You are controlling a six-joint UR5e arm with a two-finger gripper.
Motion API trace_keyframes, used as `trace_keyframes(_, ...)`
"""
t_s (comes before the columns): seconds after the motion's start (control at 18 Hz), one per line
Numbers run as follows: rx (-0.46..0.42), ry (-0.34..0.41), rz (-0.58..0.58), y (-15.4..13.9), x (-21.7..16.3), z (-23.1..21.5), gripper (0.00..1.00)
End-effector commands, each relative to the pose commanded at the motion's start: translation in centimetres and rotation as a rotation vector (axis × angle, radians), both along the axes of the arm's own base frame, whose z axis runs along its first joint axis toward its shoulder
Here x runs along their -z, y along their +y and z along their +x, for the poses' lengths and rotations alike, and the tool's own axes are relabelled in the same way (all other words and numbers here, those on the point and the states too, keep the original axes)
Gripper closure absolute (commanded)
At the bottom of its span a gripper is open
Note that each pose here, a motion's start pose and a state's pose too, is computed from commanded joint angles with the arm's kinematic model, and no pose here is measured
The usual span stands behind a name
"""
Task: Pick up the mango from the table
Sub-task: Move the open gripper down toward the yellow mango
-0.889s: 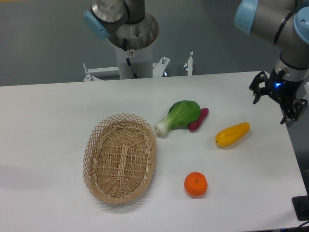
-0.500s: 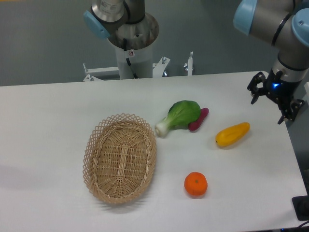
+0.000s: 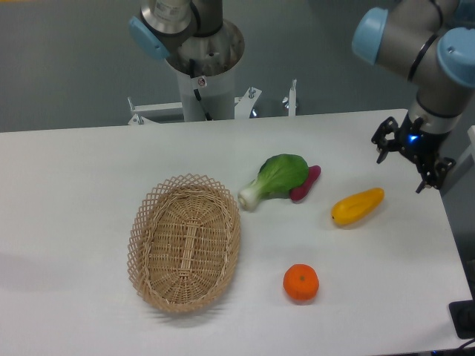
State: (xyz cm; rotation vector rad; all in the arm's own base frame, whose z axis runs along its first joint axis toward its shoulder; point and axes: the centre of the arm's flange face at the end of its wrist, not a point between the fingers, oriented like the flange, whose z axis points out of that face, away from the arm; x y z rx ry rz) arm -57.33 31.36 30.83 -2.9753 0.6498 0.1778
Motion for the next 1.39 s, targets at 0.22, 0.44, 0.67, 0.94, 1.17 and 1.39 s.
trace_keyframes(0.22, 0.01, -0.018, -0.013, -0.1, 2.4, 0.1, 0.0)
trace_keyframes(0.44, 0.086, -0.028, -0.052, -0.2, 4.0, 0.1, 0.0)
trace_keyframes(0.67, 0.131, -0.003, -0.096, -0.4, 6.4, 0.7, 0.0)
trace_keyframes(0.94, 0.135, -0.015, -0.108, -0.4, 8.1, 1.3, 0.0)
trace_keyframes(1.17, 0.127, -0.012, -0.105, -0.7, 9.7, 2.3, 0.0)
trace_keyframes(1.39, 0.114, -0.01, -0.102, 0.2, 10.3, 2.8, 0.0)
